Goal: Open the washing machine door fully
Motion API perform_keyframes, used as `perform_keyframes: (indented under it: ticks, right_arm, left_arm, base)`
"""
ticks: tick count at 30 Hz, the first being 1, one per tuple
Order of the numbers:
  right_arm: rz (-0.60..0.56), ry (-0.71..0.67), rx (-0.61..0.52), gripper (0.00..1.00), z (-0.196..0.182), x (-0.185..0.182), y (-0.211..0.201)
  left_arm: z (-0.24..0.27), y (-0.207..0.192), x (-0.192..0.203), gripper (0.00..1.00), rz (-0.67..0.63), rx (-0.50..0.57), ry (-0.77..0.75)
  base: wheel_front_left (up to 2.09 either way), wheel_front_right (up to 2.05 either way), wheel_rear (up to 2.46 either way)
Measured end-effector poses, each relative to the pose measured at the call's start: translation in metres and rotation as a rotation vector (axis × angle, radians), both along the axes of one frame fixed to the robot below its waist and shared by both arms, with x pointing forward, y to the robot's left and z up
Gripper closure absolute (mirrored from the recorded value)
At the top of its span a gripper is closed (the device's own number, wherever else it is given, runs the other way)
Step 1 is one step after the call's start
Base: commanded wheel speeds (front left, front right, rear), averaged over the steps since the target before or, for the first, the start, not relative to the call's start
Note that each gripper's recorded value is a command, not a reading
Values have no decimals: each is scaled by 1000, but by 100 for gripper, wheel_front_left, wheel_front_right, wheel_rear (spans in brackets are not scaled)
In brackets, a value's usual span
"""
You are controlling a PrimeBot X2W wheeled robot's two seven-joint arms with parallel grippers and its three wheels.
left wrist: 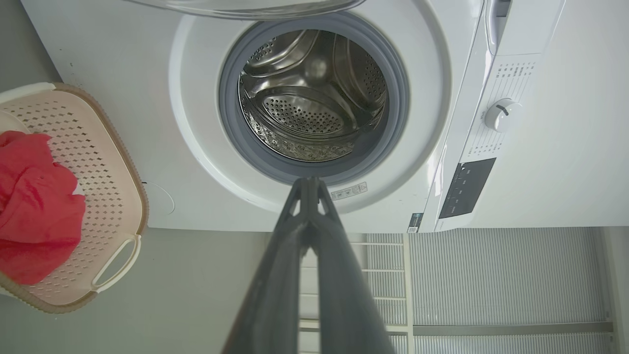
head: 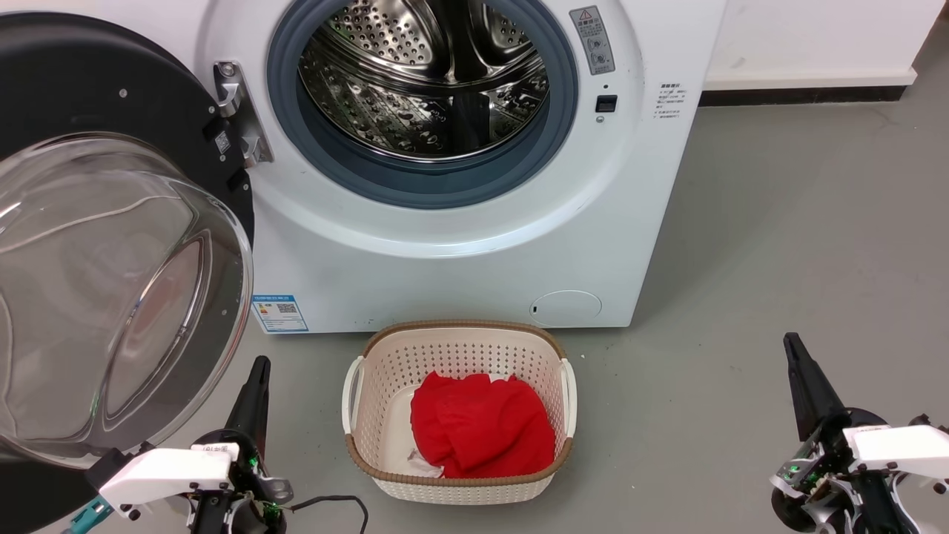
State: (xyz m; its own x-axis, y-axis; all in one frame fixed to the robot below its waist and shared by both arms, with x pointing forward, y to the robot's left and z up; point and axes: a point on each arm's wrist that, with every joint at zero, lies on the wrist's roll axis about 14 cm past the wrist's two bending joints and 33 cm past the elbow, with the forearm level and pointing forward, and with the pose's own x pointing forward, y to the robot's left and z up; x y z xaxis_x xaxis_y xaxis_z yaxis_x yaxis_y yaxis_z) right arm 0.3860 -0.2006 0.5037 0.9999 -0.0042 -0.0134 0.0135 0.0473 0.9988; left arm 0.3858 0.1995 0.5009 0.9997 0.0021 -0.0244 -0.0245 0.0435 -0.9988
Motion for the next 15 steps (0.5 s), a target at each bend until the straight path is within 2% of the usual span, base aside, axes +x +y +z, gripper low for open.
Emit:
perform_keyframes:
  ticks: [7, 15]
  right_arm:
    - [4, -4, 47, 100, 1, 1, 0]
    - [3, -4, 49, 100, 1, 1, 0]
  left_arm:
    - [3, 0, 2, 100, -3, -47, -14]
    - [3, 0, 2, 100, -3, -48, -14]
  base:
    - [0, 0, 0]
    - [0, 0, 0]
